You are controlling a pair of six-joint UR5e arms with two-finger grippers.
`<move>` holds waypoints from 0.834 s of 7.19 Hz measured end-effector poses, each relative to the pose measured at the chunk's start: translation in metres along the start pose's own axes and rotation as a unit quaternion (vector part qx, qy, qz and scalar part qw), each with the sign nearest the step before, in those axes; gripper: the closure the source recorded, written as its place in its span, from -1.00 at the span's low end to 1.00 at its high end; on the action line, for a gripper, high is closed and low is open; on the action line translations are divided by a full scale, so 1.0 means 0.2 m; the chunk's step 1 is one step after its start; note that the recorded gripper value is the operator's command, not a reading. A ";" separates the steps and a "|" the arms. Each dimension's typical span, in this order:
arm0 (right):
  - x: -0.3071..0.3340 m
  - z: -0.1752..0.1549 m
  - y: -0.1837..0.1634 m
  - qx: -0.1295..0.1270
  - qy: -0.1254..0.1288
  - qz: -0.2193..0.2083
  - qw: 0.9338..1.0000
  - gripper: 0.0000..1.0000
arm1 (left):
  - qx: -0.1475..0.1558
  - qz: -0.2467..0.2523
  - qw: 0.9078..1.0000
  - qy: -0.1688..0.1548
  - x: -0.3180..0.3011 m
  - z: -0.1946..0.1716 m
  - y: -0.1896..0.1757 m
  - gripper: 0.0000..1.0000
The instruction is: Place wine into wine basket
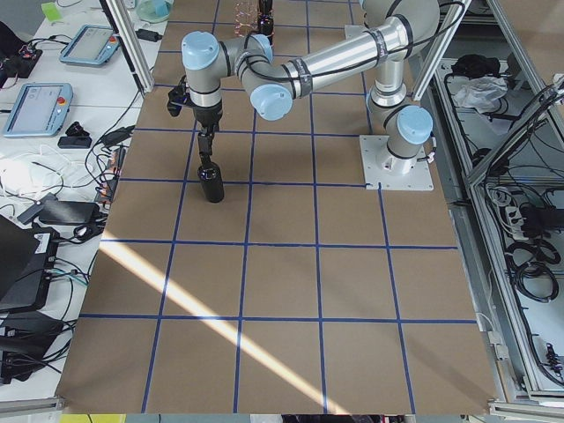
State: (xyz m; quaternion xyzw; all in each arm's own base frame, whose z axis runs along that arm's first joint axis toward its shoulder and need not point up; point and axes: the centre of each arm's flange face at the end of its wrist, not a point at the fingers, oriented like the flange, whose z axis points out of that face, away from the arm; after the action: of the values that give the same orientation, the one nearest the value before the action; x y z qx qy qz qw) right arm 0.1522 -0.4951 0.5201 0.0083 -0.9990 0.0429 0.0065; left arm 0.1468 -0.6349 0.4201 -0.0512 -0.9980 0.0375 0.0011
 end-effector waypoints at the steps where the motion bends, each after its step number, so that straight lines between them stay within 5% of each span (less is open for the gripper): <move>1: 0.00 0.00 0.00 0.000 0.000 0.000 1.000 -1.00 | -0.011 -0.001 1.000 0.003 -0.03 0.08 -0.02 -1.00; 5: 0.00 0.00 0.00 0.000 0.000 -0.001 1.000 -1.00 | -0.016 -0.003 1.000 0.004 -0.07 0.20 -0.07 -0.93; 6: 0.00 0.00 0.00 -0.001 0.000 -0.001 1.000 -1.00 | -0.009 -0.002 1.000 0.000 -0.08 0.20 -0.08 -0.78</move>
State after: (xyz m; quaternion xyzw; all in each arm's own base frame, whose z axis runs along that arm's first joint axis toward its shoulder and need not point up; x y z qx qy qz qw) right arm 0.1527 -0.4949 0.5196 0.0089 -0.9990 0.0424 0.0063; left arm 0.1602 -0.6563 0.3814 -0.0488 -0.9984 0.0284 0.0012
